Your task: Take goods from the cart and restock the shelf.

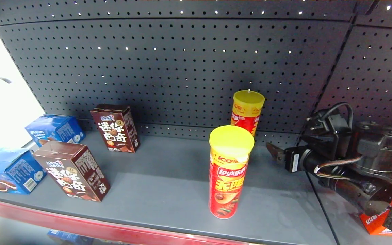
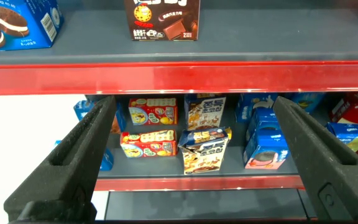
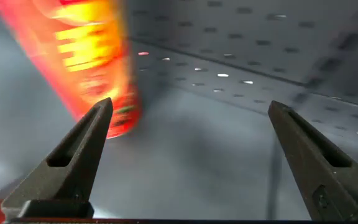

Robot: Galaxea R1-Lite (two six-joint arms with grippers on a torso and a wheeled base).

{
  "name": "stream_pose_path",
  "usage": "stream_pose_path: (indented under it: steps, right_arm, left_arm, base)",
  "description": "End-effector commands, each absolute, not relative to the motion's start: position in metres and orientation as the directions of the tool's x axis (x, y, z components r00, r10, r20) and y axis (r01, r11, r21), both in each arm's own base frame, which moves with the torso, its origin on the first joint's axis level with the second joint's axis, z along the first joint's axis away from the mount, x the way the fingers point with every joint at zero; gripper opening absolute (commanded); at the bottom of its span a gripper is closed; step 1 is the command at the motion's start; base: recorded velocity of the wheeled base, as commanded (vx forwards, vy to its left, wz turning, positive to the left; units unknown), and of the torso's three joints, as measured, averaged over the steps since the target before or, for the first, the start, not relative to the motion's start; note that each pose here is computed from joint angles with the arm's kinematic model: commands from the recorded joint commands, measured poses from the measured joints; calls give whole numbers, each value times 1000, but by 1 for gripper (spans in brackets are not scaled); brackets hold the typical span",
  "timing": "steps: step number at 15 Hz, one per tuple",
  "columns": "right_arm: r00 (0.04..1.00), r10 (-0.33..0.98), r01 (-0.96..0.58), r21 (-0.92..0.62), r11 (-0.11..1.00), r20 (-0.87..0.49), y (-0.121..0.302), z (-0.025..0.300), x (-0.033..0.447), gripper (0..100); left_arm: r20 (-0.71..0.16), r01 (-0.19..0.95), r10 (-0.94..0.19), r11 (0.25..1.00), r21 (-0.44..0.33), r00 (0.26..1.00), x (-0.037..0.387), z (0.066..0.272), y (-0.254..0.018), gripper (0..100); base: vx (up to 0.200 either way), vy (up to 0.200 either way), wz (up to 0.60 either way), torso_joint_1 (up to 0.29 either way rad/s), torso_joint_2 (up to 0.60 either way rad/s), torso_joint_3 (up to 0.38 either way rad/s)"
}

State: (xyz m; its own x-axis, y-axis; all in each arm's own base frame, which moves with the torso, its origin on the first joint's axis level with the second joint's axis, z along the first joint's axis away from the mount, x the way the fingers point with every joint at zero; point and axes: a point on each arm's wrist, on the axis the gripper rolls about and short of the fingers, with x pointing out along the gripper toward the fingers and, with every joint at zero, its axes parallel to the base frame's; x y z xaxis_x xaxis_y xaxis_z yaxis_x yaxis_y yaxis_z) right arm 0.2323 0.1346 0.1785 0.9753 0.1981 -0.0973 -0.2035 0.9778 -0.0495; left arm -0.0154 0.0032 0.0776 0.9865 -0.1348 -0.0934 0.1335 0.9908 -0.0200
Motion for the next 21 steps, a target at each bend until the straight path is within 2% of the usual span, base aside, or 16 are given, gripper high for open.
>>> stream_pose_path:
  steps: [1,7,21]
  right_arm:
    - [979,174,-180,-51,982,-109,134,174,241,100]
    - [982,157,-163,-43,986,-108,149,157,277,100]
    - [963,256,-259,-35,965,-84,171,165,260,100]
  left_arm:
    - [-95,133,-134,991,-20,986,-15,78,3,100]
    - [-95,133,-134,991,-20,986,-15,78,3,100]
    - [-95,133,-134,991,-20,986,-15,78,3,100]
  base:
    - [0,0,0,0,0,0]
    - [0,0,0,0,0,0]
    - [0,0,0,0,0,0]
